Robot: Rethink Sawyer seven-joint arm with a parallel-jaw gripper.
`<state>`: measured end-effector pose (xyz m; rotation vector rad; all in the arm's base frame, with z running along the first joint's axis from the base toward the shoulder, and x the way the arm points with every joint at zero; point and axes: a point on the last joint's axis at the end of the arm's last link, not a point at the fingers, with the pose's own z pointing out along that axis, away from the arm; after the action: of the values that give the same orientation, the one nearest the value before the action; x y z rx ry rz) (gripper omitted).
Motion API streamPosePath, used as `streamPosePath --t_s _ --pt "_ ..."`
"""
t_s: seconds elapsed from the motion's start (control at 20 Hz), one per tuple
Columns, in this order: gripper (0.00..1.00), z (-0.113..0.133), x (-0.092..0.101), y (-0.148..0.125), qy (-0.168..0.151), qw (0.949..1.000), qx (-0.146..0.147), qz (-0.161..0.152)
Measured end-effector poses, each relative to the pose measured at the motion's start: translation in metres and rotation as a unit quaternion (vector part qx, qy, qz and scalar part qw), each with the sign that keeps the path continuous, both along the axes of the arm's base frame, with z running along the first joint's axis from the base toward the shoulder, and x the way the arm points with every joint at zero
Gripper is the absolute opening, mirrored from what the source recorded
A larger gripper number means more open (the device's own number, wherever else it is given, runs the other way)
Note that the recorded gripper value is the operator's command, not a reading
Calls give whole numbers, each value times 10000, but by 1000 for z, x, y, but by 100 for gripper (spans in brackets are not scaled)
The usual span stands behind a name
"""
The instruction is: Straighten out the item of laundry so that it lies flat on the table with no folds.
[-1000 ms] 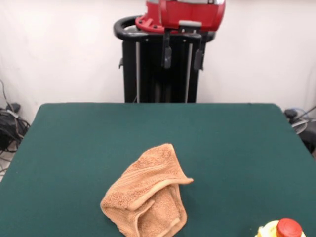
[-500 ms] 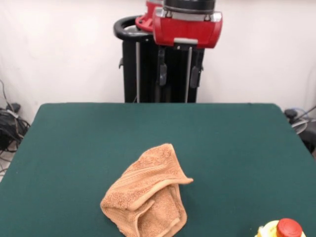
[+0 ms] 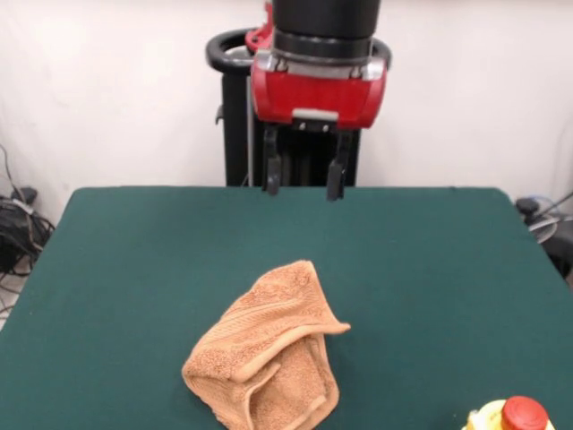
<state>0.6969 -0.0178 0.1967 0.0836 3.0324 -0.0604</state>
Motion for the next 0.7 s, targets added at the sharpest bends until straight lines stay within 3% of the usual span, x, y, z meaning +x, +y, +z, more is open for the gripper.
streamPosePath --t_s 0.7 --pt "100 -30 45 -18 -98 9999 -21 -46"
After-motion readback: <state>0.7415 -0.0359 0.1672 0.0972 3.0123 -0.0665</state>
